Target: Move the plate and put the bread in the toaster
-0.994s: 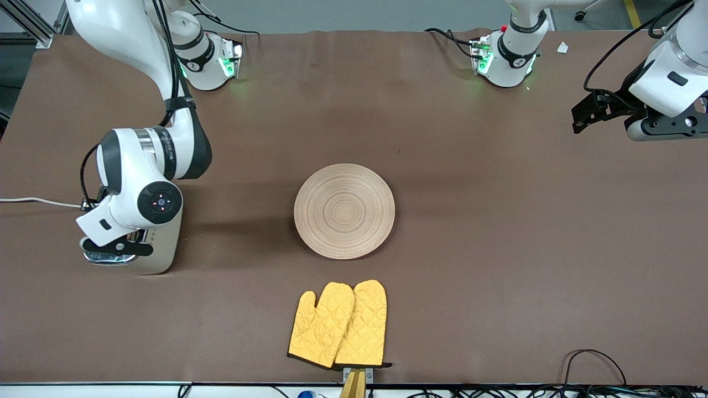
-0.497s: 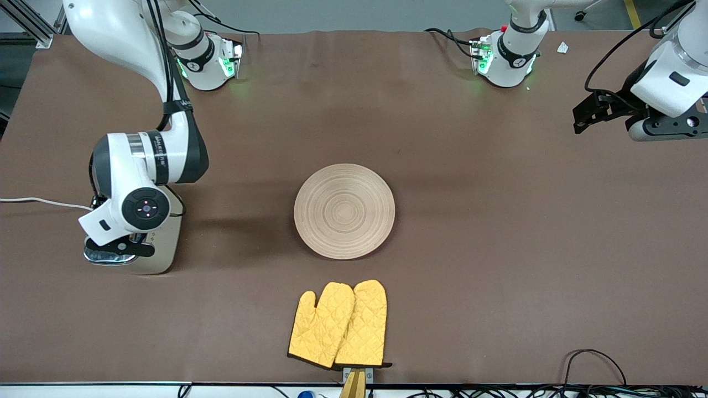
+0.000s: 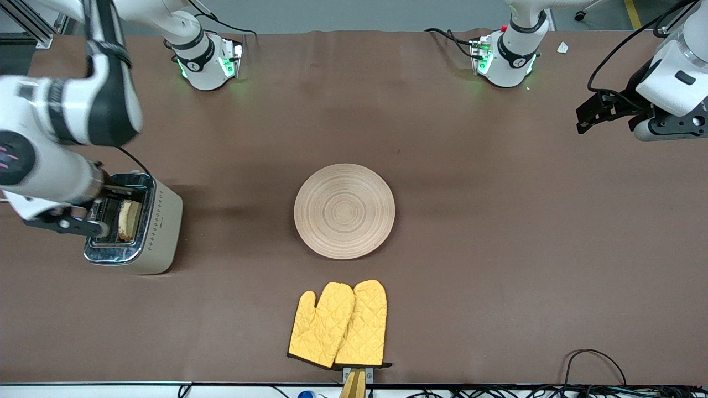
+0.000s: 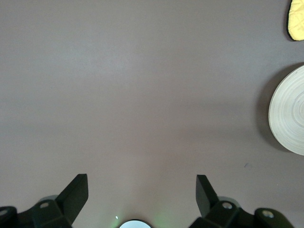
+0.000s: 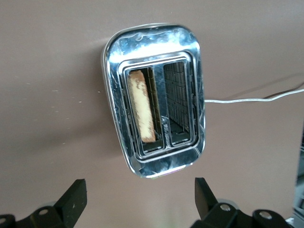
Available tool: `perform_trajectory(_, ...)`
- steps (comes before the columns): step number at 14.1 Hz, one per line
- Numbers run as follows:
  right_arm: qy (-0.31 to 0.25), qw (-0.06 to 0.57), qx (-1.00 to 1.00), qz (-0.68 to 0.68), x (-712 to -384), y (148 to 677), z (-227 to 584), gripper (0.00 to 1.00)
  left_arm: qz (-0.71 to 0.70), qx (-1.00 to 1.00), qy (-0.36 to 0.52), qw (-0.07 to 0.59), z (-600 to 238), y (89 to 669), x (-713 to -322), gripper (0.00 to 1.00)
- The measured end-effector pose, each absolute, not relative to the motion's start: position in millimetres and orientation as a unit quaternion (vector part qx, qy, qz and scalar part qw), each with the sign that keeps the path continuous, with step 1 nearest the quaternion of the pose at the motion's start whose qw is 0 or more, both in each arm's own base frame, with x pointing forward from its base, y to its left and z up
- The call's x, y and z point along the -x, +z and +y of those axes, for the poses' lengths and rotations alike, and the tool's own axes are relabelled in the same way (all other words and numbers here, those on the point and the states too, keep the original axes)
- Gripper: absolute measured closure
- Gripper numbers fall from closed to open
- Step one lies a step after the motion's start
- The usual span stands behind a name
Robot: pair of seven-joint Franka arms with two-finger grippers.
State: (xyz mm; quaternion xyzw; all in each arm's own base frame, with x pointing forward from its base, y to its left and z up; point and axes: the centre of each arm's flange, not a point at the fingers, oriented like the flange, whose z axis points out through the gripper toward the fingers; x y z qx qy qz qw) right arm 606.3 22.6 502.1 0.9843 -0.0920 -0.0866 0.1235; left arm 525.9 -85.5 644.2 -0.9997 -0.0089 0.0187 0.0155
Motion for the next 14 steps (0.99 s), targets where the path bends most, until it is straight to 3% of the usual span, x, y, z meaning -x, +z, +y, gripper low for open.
perform_trajectory(8,-0.044,0.053,-0.996,-0.064,-556.0,595.4,-21.3,0.0,-0.008,1.0,0.016,0.015,-86.8,646.3,-525.7,0.0)
perform_trajectory(14,-0.015,0.031,-0.999,-0.023,-540.8,626.4,-29.5,0.0,-0.008,1.0,0.01,0.014,-86.0,652.1,-525.8,0.0)
